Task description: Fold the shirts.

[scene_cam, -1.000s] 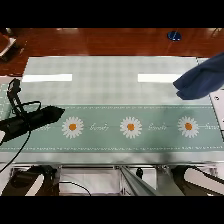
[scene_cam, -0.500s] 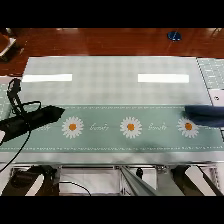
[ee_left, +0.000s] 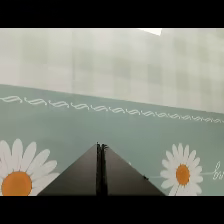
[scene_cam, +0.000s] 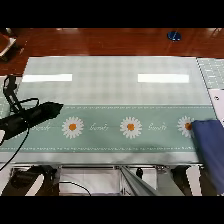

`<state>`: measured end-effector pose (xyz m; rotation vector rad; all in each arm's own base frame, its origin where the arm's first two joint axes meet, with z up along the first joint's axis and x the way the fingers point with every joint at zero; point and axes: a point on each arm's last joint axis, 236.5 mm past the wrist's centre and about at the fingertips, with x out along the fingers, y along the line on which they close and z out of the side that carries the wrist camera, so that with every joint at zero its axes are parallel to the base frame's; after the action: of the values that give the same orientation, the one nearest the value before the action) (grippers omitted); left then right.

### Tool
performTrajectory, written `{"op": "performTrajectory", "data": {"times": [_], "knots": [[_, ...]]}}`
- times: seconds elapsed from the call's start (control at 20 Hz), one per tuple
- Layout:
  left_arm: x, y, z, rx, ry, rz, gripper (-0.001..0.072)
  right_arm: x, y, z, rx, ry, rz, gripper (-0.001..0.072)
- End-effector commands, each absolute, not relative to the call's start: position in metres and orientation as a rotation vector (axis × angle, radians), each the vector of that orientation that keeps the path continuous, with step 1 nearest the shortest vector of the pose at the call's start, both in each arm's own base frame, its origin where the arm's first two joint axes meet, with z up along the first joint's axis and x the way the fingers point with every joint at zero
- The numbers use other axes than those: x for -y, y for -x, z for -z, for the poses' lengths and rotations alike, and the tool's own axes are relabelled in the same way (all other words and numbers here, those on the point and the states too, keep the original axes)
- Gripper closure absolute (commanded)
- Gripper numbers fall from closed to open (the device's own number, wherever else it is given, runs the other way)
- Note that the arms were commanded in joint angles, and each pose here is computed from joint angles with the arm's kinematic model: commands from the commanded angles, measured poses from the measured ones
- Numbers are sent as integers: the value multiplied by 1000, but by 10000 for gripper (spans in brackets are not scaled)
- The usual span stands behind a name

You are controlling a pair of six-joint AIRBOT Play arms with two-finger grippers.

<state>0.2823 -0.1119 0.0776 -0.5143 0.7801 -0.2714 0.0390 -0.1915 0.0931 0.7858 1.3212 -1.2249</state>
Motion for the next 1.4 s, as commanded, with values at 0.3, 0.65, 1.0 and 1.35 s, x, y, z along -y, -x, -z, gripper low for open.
{"op": "performTrajectory", "data": {"times": [0.3, 0.65, 1.0, 1.35], "knots": [[109, -379, -231, -404, 486, 310, 682, 155, -333, -219, -564, -823, 269, 682], [190, -382, -138, -860, 157, 449, 682, -21, -391, -96, -1010, -101, -75, 682], [137, -367, -56, -1050, 136, 279, 681, 3, -376, -32, -1191, -40, 76, 683], [137, -367, -55, -1055, 135, 279, 681, 4, -367, -29, -1230, -38, 80, 683]]}}
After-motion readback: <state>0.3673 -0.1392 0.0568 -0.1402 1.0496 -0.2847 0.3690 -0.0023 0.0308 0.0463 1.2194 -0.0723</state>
